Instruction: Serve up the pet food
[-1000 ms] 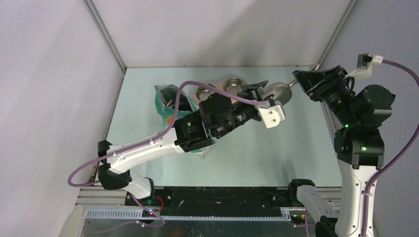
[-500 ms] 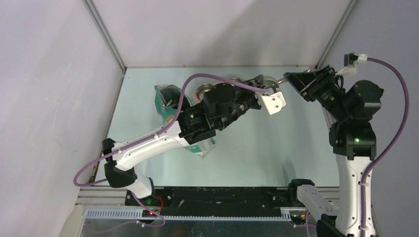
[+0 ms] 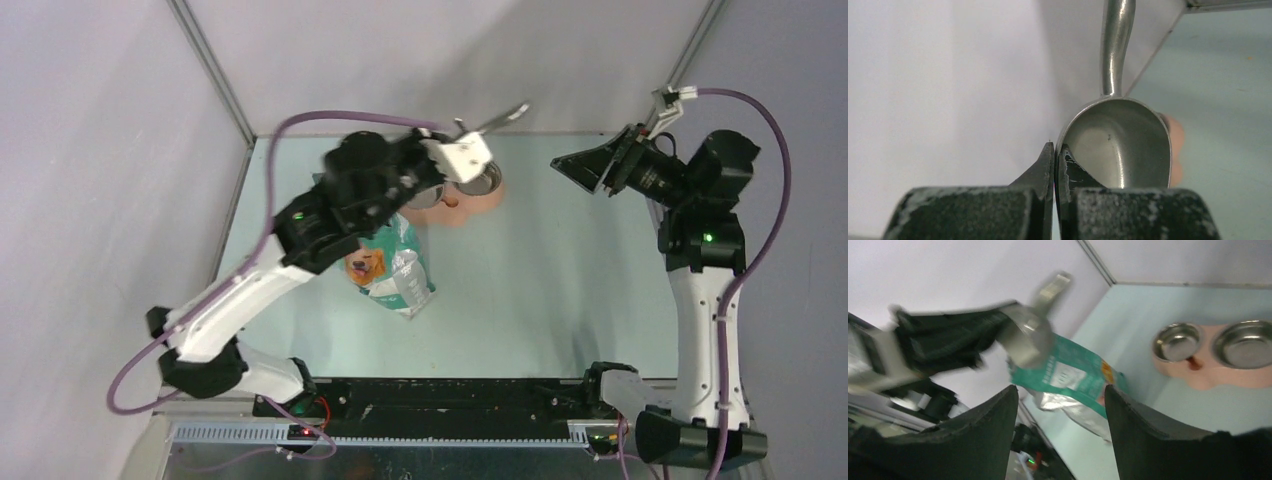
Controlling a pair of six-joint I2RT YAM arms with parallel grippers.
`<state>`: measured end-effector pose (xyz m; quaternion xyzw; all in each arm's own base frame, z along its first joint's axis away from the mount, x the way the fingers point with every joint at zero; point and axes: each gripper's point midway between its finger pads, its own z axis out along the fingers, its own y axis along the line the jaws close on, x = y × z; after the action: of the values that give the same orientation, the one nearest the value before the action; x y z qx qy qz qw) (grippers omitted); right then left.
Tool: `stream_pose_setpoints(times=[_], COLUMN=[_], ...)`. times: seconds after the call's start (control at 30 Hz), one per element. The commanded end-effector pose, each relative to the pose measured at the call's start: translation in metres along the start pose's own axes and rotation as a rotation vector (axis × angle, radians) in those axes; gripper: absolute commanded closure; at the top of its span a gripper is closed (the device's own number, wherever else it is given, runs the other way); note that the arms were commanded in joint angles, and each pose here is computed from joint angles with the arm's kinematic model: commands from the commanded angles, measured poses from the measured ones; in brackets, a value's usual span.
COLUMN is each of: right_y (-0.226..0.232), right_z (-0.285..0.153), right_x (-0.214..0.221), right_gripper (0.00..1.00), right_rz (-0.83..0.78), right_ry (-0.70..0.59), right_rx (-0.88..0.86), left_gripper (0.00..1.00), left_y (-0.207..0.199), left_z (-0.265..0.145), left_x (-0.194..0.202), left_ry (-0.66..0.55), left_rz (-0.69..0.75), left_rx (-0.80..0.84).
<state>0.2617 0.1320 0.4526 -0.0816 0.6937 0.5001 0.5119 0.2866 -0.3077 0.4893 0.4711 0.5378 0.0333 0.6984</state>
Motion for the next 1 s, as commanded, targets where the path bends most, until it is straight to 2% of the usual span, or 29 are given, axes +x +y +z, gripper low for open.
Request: stream_pose_setpoints(times=[0.0, 0.03, 0.13, 0.23, 0.27, 0.3, 0.47, 0.63, 0.83, 0.97], right_y=[-0.049, -0.077, -0.115, -0.175, -0.193, -0.204, -0.261, -0.288, -0.323, -0.346], right_z=[0.025, 0.032, 0.056, 0.081, 0.095, 0.102, 0.157, 0.203, 0.237, 0.246], right_x=[0.023, 0.026, 0.041, 0.048, 0.063, 0.057, 0.090, 0.101, 0.143, 0.158], right_gripper=[0.37, 0.38, 0.41, 0.52, 0.54, 0.58, 0.73, 1.00, 1.00, 1.00], right_rz=[-0.287, -0.383, -0.561, -0.701, -0.711, -0.773, -0.837, -0.899, -1.037, -1.046], right_ry=[0.122, 0.157, 0.246, 0.333, 0.388, 0.395, 0.510, 0.531, 0.650, 0.702], right_rx=[0.119, 0.205, 0.291, 0.449, 0.460, 0.494, 0.527, 0.555, 0.530, 0.556], left_gripper=[1.00, 1.00, 1.00, 1.00, 1.00, 1.00, 1.00, 1.00, 1.00, 1.00], left_y=[0.081, 0.092, 0.131, 0.145, 0.151, 0.149, 0.159, 0.163, 0.166, 0.160], left_z=[-0.065, -0.078, -0.117, -0.149, -0.166, -0.171, -0.220, -0.247, -0.267, -0.273], left_x=[0.016, 0.023, 0.043, 0.056, 0.057, 0.063, 0.078, 0.079, 0.074, 0.074], left_ry=[0.016, 0.031, 0.065, 0.084, 0.073, 0.086, 0.104, 0.099, 0.082, 0.069], left_rz=[-0.078, -0.096, -0.185, -0.225, -0.244, -0.248, -0.288, -0.303, -0.336, -0.364], left_rx=[-0.180, -0.202, -0.314, -0.367, -0.396, -0.395, -0.494, -0.551, -0.603, -0.604])
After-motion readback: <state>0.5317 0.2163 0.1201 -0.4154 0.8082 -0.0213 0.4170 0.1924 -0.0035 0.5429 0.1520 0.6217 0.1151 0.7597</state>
